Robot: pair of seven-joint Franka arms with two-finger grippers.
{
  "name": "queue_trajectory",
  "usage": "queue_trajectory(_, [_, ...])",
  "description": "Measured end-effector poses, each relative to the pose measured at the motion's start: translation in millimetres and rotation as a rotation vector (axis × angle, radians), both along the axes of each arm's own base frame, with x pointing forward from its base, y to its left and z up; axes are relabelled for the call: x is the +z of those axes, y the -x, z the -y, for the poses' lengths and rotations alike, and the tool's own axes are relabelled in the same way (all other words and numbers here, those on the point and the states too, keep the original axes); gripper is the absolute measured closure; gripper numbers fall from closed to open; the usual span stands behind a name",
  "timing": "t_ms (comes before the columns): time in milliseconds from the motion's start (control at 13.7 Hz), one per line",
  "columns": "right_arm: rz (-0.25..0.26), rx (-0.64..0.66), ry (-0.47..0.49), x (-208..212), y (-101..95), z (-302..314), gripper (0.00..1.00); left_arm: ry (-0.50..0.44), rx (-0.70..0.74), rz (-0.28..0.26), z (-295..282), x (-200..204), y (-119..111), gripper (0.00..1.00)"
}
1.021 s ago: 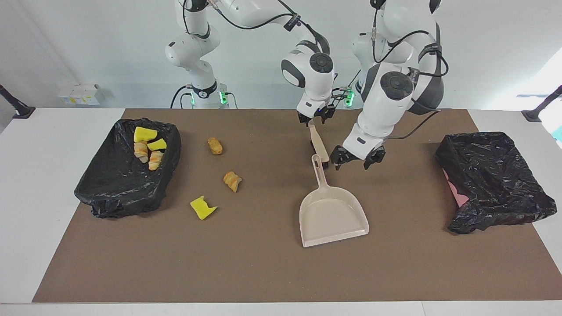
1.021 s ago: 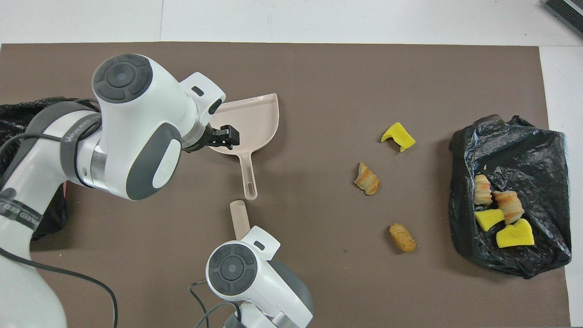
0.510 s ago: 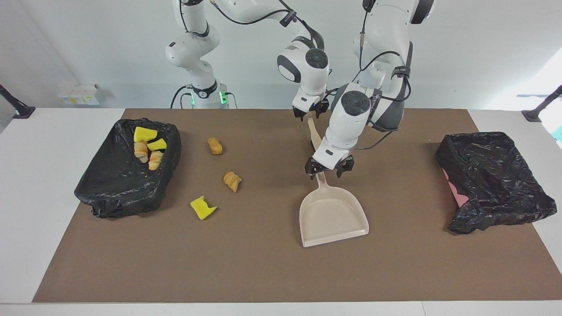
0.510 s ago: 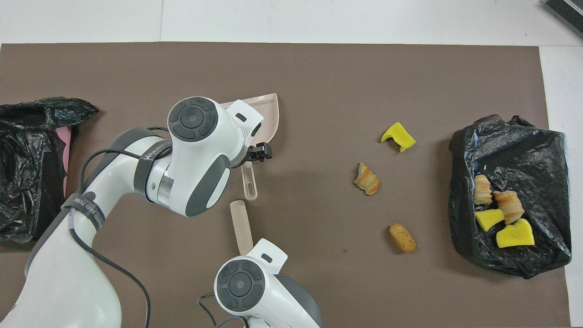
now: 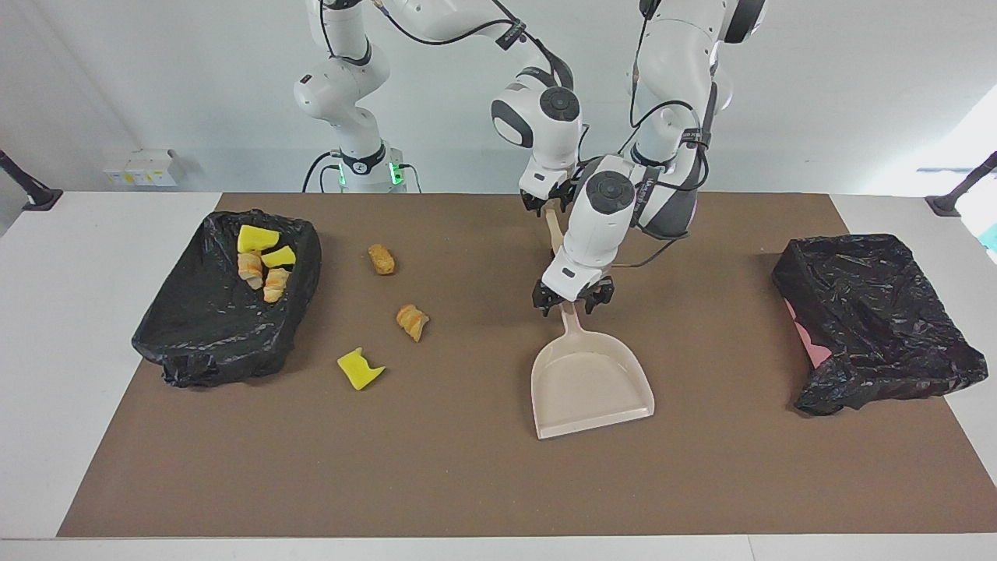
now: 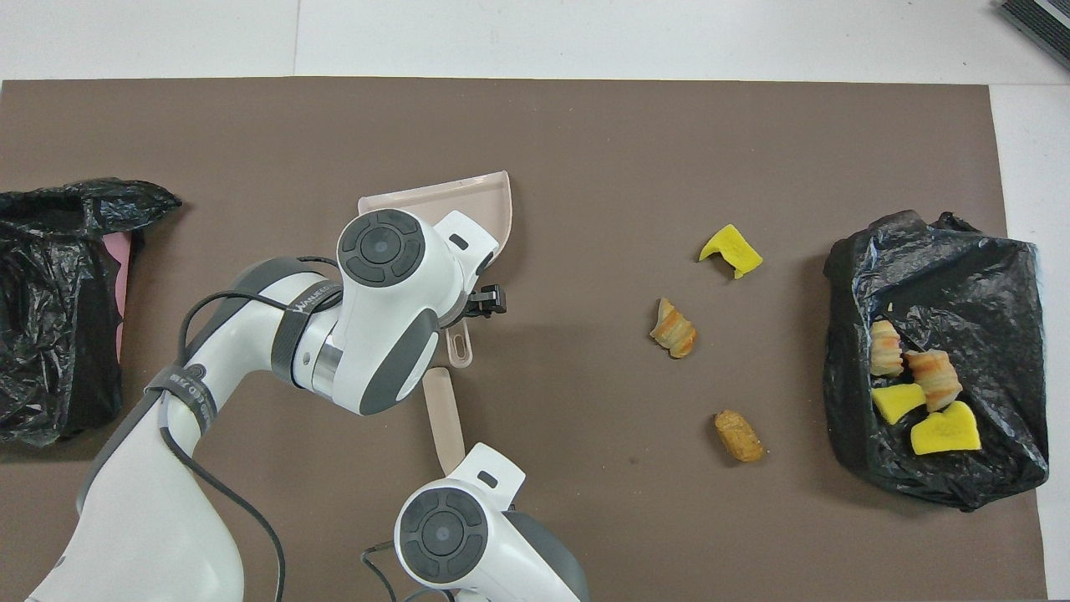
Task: Sweep and dump trash in bin
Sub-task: 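Grasp the dustpan handle with the left gripper while the right gripper reaches the brush, then lift the dustpan with the left gripper while the right gripper grasps the brush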
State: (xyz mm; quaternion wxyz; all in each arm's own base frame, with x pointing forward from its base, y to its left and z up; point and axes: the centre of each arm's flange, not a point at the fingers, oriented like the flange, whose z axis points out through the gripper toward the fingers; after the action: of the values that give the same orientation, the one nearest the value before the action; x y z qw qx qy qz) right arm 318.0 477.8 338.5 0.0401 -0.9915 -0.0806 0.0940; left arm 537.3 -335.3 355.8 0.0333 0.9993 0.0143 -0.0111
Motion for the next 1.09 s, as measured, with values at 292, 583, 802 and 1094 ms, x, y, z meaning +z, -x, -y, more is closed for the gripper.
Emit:
queue_trajectory(292, [-0.027,0.01,0.029,3.9,8.5,1.6,0.74,-0.002,0.0,-0.002,-0.7,0.5,-0.1,0.56])
queue_trajectory(583, [-0.072,-0.048,0.098,46.7,17.7,25.3,0.74,-0.004,0.0,0.04,-7.5,17.2,-11.7,0.68])
queue_trajectory(802, [-0.078,-0.09,0.124,77.7,28.1,76.2,0.74,-0.009,0.004,0.088,-18.2,42.1,-29.0,0.68])
queue_trajectory(1094, [-0.069,-0.199,0.363,75.4,60.3,139.3,0.74,-0.037,-0.087,0.075,-59.2,75.4,-53.6,0.68])
